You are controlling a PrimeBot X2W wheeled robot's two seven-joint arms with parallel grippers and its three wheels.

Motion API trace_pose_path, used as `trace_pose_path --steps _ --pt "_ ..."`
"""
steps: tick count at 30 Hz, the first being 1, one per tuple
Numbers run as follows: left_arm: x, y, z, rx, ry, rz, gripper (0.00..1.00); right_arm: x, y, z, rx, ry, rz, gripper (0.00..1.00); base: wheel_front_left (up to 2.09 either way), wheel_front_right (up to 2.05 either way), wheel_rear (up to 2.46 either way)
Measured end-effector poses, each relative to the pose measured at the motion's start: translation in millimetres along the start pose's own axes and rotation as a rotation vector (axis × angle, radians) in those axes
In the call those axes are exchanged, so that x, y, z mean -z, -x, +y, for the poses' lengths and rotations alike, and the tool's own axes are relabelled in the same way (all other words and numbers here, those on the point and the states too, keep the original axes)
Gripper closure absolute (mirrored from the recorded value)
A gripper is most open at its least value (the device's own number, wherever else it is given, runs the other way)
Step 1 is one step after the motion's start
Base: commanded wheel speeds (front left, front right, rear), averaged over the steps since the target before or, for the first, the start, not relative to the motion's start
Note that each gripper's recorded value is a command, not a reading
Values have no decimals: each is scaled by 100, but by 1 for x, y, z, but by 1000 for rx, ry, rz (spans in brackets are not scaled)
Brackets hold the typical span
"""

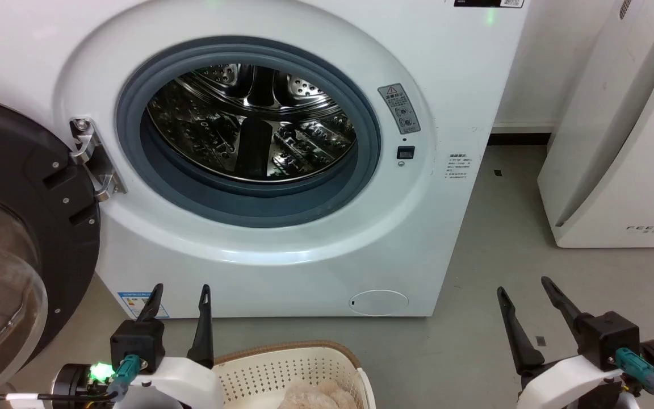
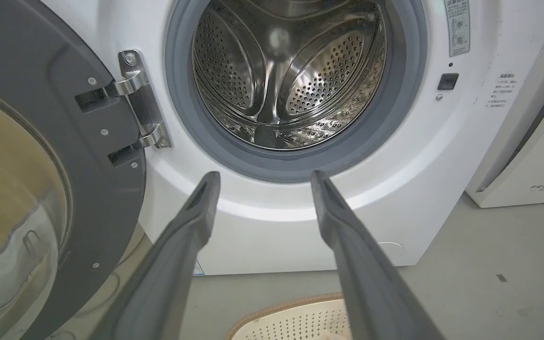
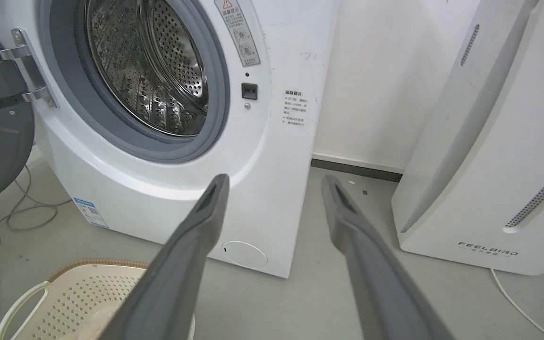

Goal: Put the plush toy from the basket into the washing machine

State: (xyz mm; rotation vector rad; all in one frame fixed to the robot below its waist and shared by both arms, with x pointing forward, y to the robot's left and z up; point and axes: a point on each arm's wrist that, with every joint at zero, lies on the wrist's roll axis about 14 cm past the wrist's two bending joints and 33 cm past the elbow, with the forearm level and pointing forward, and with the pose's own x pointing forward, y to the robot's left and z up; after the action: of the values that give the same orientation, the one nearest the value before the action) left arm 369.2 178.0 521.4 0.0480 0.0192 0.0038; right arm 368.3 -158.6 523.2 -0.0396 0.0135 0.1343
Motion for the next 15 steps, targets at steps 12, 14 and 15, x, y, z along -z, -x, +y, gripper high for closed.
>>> trace_pose_path --steps 12,14,15 --pt "1 -2 -6 12 10 -9 0 0 0 -2 5 -14 -14 0 0 0 0" --pt "1 -2 -7 13 11 -12 0 0 -1 -2 5 -18 -18 0 0 0 0" --pt "2 -3 -8 15 12 -10 0 0 -1 -2 6 -18 -17 0 0 0 0"
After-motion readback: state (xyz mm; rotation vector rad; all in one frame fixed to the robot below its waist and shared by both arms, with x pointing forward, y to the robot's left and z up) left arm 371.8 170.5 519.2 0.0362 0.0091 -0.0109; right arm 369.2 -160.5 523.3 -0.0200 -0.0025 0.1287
